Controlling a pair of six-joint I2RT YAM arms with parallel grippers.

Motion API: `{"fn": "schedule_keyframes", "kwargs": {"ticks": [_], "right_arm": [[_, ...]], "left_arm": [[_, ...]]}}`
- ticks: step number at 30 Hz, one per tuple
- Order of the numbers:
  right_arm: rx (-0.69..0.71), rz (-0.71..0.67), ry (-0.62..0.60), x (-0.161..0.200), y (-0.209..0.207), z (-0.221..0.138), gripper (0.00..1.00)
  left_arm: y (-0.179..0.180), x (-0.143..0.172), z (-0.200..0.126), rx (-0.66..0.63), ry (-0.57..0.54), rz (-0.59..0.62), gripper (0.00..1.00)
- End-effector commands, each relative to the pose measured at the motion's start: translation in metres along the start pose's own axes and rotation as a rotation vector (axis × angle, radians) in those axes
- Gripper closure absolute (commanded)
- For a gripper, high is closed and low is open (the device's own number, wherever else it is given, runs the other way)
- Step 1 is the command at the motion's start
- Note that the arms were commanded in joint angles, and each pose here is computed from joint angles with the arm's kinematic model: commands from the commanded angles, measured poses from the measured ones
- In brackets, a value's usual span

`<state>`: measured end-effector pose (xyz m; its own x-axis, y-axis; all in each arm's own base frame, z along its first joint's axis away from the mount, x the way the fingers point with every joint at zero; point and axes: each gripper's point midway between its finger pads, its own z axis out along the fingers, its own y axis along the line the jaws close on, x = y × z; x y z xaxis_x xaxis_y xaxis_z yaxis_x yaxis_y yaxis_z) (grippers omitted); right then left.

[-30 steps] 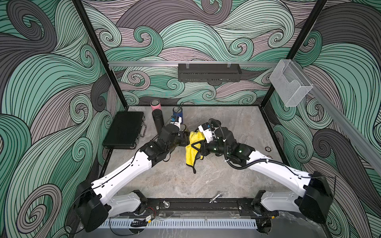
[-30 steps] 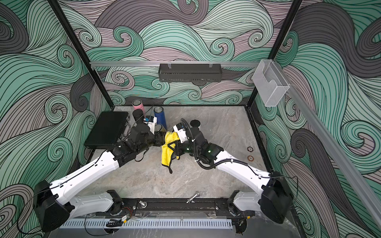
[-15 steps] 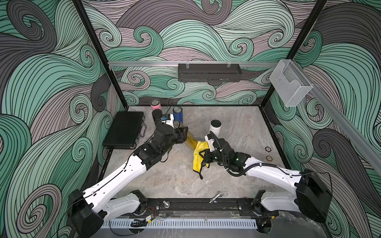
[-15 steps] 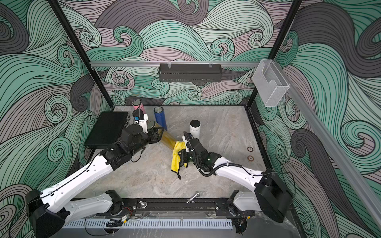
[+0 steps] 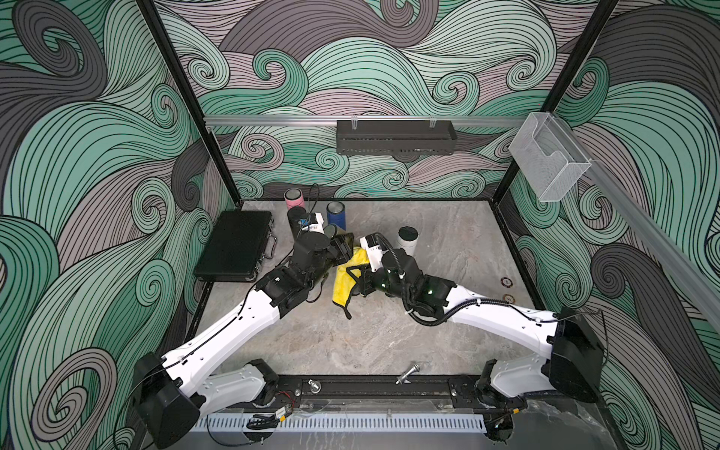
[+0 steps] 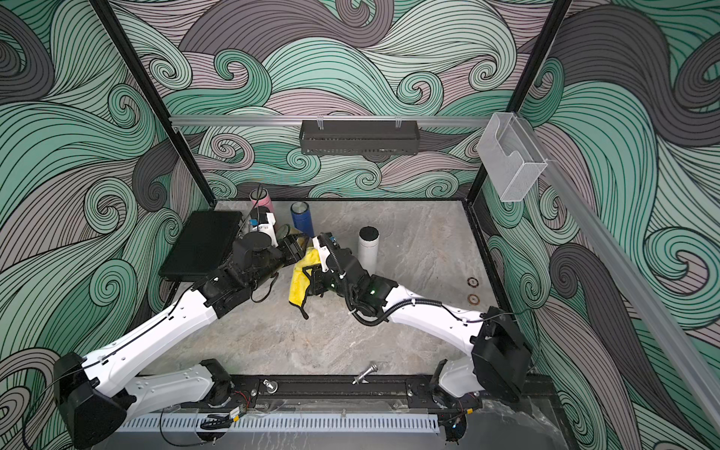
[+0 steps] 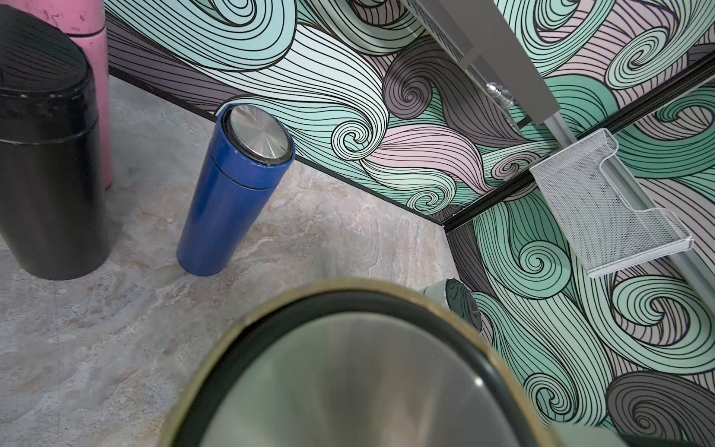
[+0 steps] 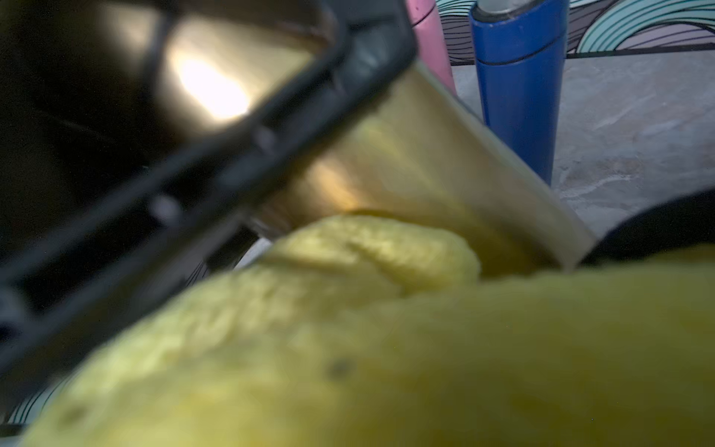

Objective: Wipe the surface of the thermos
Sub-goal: Wipe the dirt from the surface of the thermos.

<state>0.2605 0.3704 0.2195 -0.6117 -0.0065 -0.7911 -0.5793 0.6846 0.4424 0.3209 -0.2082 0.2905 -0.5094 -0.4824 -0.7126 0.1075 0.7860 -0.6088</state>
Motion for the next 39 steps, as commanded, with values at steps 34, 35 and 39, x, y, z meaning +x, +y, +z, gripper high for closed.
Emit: {"fn": "schedule_keyframes", "kwargs": {"ticks": [34, 35, 39], "right_arm": [[0.348, -0.102, -0.269, 0.002, -0.052, -0.046, 1.0], [0.349, -0.098, -0.269, 0.001, -0.052, -0.05, 1.0], [0.253, -0.124, -0.289, -0.02, -0.027, -0.058, 1.0]], "left_arm": [[-0.03, -0.039, -0.036, 0.121, -0.097, -0.263, 1.0], [-0.028, -0.039, -0.038, 0.114, -0.101, -0.255, 1.0], [-0.028, -0.038, -0.04, 0.128, -0.104, -0.177, 1.0]]}}
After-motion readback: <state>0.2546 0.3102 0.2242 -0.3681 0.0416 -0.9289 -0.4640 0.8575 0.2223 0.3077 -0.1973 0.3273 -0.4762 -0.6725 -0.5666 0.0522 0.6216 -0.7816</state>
